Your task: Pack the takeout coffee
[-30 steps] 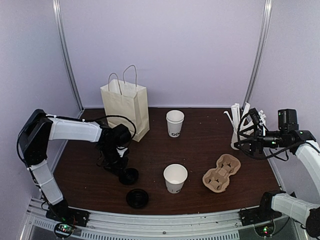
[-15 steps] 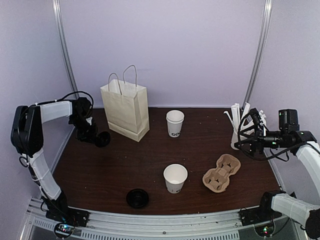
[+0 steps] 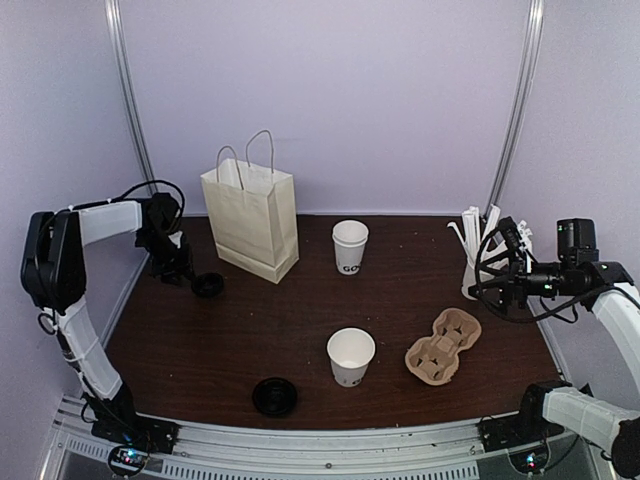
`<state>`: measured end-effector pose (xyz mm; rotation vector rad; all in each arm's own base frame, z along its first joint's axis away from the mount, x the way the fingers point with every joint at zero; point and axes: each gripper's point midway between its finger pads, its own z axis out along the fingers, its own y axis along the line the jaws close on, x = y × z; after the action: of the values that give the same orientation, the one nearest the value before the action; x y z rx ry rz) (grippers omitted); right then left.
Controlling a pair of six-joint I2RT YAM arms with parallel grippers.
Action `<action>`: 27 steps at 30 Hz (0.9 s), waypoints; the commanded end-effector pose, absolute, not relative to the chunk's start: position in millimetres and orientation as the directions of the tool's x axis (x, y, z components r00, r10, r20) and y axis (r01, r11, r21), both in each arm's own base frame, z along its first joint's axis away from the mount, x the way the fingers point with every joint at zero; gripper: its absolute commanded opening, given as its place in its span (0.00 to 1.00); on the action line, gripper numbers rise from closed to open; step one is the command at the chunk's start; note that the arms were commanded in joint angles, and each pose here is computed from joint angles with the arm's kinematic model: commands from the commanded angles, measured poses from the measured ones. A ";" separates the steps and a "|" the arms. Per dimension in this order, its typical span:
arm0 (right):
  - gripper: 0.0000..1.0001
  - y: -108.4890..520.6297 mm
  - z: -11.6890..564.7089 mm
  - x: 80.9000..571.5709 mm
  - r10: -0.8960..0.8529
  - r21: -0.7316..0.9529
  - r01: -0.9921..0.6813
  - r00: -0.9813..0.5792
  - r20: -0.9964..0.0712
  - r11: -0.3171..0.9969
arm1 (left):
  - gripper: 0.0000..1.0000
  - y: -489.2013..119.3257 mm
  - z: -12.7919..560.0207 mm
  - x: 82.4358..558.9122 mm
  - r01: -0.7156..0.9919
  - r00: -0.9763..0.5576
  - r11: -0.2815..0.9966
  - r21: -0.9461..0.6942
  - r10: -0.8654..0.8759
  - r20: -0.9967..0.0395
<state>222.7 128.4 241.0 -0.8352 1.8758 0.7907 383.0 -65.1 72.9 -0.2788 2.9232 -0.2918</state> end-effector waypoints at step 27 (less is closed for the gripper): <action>1.00 126.4 228.4 229.7 -0.229 0.196 -0.785 -0.393 -0.890 0.587 | 0.39 -310.9 69.4 51.7 0.996 -0.083 0.085 -0.003 0.964 -0.251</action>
<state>228.6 126.4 228.9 -0.8155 1.9222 0.7928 51.3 -299.2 72.6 1.8923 2.2691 -0.3402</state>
